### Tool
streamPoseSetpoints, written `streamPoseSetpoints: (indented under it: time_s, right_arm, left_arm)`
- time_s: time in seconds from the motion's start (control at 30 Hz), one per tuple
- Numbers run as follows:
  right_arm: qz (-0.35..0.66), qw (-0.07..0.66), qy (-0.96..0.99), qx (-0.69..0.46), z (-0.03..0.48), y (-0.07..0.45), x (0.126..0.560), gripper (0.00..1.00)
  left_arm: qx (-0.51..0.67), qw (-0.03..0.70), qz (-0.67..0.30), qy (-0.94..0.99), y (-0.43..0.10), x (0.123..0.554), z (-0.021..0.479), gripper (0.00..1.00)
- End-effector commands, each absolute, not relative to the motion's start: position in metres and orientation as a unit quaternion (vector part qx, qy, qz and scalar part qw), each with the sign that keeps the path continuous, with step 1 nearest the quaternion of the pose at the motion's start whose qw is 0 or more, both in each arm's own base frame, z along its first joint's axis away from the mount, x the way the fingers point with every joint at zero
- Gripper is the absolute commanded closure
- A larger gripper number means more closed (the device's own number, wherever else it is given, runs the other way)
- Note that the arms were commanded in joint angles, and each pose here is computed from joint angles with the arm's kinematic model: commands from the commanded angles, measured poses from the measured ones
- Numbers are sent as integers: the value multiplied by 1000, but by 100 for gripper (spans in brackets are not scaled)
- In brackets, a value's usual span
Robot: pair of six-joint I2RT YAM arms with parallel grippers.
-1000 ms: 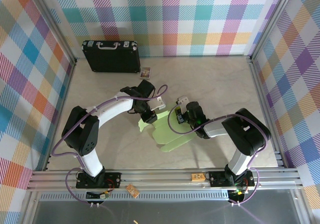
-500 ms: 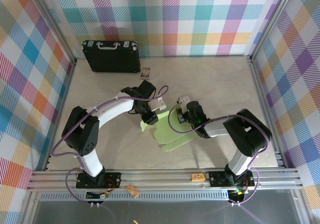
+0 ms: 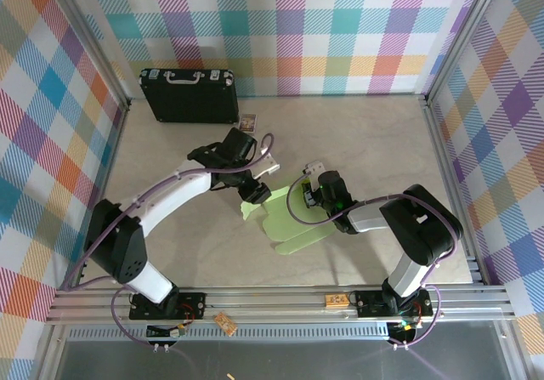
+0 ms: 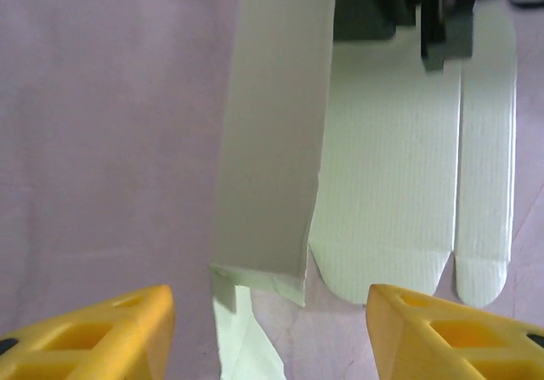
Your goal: Fold the paper box
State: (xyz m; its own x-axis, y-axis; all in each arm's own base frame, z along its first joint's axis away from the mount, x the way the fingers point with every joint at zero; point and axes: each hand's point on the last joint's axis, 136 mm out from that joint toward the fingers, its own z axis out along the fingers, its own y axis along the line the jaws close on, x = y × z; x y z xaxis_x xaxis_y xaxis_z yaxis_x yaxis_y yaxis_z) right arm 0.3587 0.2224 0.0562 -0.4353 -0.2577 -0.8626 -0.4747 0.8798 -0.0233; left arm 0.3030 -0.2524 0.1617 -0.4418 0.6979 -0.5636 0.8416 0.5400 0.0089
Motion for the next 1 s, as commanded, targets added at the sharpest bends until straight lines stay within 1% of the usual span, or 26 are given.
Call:
streamPoseSetpoints:
  time_s: [0.0, 0.13, 0.23, 0.3, 0.37, 0.47, 0.6, 0.77, 0.97]
  right_arm:
    - [100, 479, 844, -222, 53, 216, 356, 100]
    - [101, 478, 844, -224, 52, 217, 356, 100]
    - [101, 477, 843, -226, 53, 217, 355, 99]
    - [101, 477, 843, -226, 53, 218, 356, 99]
    - [102, 476, 843, -227, 53, 218, 355, 99]
    - [102, 479, 842, -227, 54, 217, 355, 99]
    - [101, 475, 844, -228, 52, 218, 355, 99]
    - [101, 476, 844, -228, 53, 218, 357, 99]
    - [101, 474, 844, -229, 52, 218, 355, 99]
  left_arm:
    - [356, 341, -123, 861, -237, 325, 195, 37]
    - [187, 420, -98, 883, -192, 338, 208, 35]
    - [110, 465, -88, 874, -162, 333, 202, 31]
    - [67, 473, -61, 876, -141, 329, 188, 28]
    - [13, 455, -47, 889, -120, 329, 169, 28]
    - [29, 423, -60, 904, -123, 325, 143, 33]
    - [50, 407, -89, 908, -134, 317, 128, 38]
    - [74, 395, -125, 907, -152, 309, 124, 39]
    - [65, 403, -132, 903, -151, 306, 122, 39]
